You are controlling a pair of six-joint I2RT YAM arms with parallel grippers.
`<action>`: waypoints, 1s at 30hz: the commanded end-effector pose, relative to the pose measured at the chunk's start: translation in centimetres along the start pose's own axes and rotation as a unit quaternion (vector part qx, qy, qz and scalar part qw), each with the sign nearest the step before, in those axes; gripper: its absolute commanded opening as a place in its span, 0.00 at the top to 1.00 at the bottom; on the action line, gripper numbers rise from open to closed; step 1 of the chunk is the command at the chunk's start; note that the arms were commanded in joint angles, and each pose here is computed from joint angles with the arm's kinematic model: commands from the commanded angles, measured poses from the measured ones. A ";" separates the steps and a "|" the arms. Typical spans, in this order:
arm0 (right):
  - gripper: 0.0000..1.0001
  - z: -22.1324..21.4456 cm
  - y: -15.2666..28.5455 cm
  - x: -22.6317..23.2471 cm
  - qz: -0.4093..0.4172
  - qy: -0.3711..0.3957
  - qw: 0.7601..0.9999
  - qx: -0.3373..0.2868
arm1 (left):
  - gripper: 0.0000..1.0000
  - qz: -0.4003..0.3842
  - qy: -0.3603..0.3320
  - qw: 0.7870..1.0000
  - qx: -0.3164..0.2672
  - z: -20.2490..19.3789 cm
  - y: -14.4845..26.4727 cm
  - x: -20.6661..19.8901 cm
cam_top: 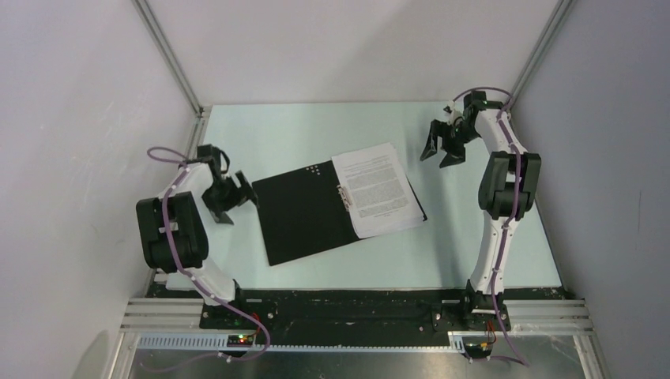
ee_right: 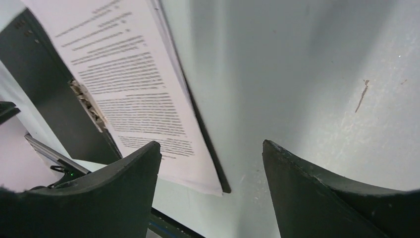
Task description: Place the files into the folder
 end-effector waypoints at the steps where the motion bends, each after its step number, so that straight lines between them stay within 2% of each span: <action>1: 0.20 -1.9 -2.6 -0.8 0.025 -0.010 0.999 0.039 | 0.05 -0.041 -0.011 0.999 0.029 -2.3 0.0 0.8; 7: 0.17 -4.9 -5.4 -0.8 0.050 -0.038 0.994 0.092 | 0.06 -0.113 -0.007 0.986 0.120 -6.2 -2.8 0.1; 11: 0.13 -5.8 -6.4 -0.3 0.057 -0.052 0.990 0.114 | 0.06 -0.186 -0.025 0.963 0.195 -8.3 -4.3 -2.2; 17: 0.11 -6.2 -6.4 0.4 0.064 -0.059 0.988 0.125 | 0.10 -0.265 -0.073 0.928 0.253 -8.8 -4.6 -7.1; 20: 0.11 -7.4 -6.7 2.3 0.097 -0.061 0.983 0.145 | 0.10 -0.290 -0.077 0.921 0.249 -7.8 -3.8 -8.9; 24: 0.12 -8.0 -7.3 4.8 0.129 -0.049 0.978 0.156 | 0.12 -0.327 -0.107 0.915 0.209 -6.1 -1.3 -10.8; 30: 0.12 -6.6 -8.2 7.2 0.142 -0.034 0.978 0.148 | 0.12 -0.402 -0.176 0.889 0.130 -4.0 5.7 -14.9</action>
Point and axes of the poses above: each gripper's point midway between its finger pads, its own y axis back along the fingers, its own x axis along the line the jaws close on, z = x × y, the point moved 2 cm from there along y, back along the fingers, and after that the axes turned 9 degrees about y, right-handed, at the moved point
